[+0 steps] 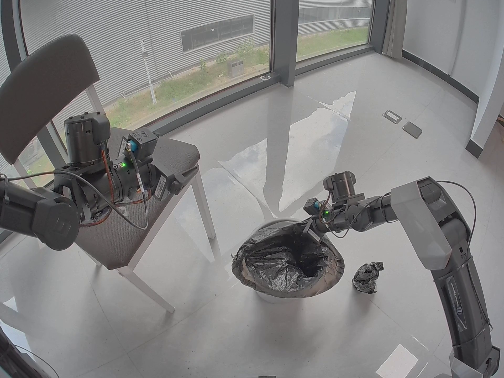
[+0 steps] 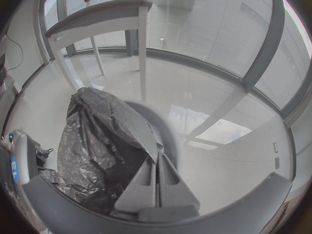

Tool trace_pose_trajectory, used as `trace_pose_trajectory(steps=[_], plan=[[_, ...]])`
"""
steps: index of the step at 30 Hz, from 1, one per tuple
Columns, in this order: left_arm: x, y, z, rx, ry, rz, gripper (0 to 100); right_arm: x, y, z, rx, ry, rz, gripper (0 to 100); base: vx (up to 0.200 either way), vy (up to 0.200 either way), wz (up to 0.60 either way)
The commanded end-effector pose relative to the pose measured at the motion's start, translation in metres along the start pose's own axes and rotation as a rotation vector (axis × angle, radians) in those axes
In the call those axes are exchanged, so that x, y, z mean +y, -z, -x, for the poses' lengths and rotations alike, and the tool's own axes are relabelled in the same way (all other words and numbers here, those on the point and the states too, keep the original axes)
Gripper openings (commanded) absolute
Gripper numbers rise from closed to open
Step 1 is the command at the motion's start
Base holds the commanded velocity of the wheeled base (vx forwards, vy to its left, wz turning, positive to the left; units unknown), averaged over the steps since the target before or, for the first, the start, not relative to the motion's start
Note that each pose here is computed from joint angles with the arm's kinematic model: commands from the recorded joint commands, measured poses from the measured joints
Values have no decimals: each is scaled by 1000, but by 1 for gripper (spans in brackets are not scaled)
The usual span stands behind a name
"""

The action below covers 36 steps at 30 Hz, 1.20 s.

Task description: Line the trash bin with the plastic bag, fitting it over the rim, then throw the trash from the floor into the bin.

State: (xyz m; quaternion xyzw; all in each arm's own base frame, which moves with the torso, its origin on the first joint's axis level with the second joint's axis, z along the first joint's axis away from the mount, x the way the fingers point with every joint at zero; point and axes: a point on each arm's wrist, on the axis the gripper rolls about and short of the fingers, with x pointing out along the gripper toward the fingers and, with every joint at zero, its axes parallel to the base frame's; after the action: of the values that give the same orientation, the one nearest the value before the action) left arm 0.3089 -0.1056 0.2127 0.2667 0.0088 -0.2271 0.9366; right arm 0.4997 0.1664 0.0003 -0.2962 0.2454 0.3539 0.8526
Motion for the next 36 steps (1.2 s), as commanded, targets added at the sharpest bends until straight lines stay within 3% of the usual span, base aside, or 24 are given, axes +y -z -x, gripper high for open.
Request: trace_pose_trajectory(steps=[1, 11, 28, 29, 36], plan=[[-1, -2, 5, -5, 0, -1, 100, -13, -10, 7, -21, 28, -9, 0, 0, 0, 0], [-9, -8, 14, -18, 22, 29, 100, 7, 24, -22, 70, -36, -87, 0, 0, 0, 0], [-12, -11, 24, -26, 23, 30, 100, -13, -10, 9, -6, 28, -19, 0, 0, 0, 0], [-12, -11, 25, -27, 22, 30, 100, -14, -11, 10, -9, 30, -16, 100, 0, 0, 0], [-13, -13, 26, -32, 25, 43, 100, -23, -20, 20, -50, 72, 9, 100, 0, 0, 0]])
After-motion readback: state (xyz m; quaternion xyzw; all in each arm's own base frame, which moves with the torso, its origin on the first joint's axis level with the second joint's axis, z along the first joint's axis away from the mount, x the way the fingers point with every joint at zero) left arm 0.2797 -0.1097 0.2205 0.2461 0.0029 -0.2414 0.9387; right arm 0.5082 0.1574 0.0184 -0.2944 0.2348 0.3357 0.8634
